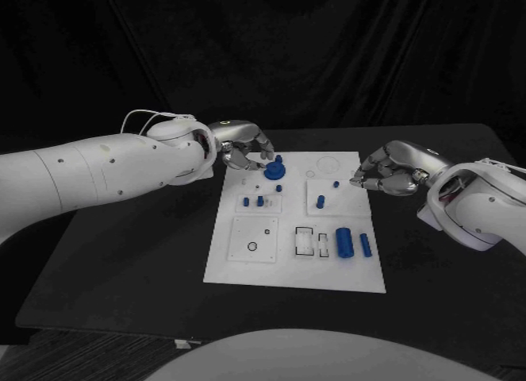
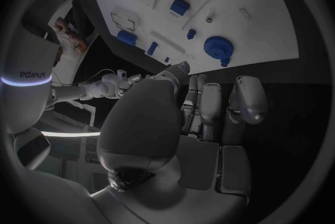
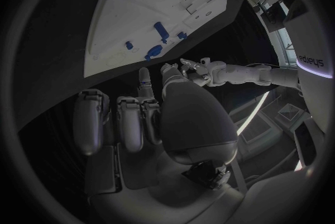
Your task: Assemble the parts on the task board
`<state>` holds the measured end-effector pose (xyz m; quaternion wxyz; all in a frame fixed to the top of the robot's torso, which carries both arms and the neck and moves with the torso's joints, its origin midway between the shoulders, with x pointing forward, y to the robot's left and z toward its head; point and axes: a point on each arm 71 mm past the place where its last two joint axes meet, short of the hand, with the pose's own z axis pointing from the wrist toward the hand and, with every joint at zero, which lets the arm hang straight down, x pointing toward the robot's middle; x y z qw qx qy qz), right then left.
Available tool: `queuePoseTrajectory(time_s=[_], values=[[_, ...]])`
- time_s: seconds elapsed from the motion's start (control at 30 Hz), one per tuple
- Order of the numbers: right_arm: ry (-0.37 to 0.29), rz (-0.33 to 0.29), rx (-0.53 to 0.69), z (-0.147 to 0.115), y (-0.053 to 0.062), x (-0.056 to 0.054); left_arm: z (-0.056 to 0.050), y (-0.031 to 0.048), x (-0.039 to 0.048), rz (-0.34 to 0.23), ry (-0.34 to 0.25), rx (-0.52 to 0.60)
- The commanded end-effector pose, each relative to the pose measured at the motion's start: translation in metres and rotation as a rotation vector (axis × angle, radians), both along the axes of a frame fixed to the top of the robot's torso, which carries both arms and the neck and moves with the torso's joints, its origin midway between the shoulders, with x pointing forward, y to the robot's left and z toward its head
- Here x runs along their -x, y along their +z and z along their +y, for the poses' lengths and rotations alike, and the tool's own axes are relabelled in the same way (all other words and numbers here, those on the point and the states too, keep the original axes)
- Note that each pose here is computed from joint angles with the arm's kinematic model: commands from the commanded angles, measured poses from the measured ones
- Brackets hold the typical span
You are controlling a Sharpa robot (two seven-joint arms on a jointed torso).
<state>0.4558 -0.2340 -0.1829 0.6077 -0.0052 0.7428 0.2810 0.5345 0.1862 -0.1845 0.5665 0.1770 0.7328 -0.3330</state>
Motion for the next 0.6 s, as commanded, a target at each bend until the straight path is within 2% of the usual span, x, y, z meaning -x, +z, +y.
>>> queuePoseTrajectory(time_s=[0.03, 0.23, 0.4, 0.6], values=[[0.003, -0.038, -0.026, 0.001, 0.003, 0.002, -0.012, 0.0017, 0.006, -0.184, -0.138, -0.082], [0.01, -0.044, -0.033, 0.004, 0.004, 0.003, -0.021, -0.0026, 0.0079, -0.21, -0.163, -0.121], [0.014, -0.042, -0.033, 0.005, 0.004, 0.003, -0.027, -0.006, 0.0076, -0.194, -0.164, -0.147], [0.019, -0.04, -0.032, 0.007, 0.004, 0.003, -0.036, -0.014, 0.0065, -0.151, -0.154, -0.179]])
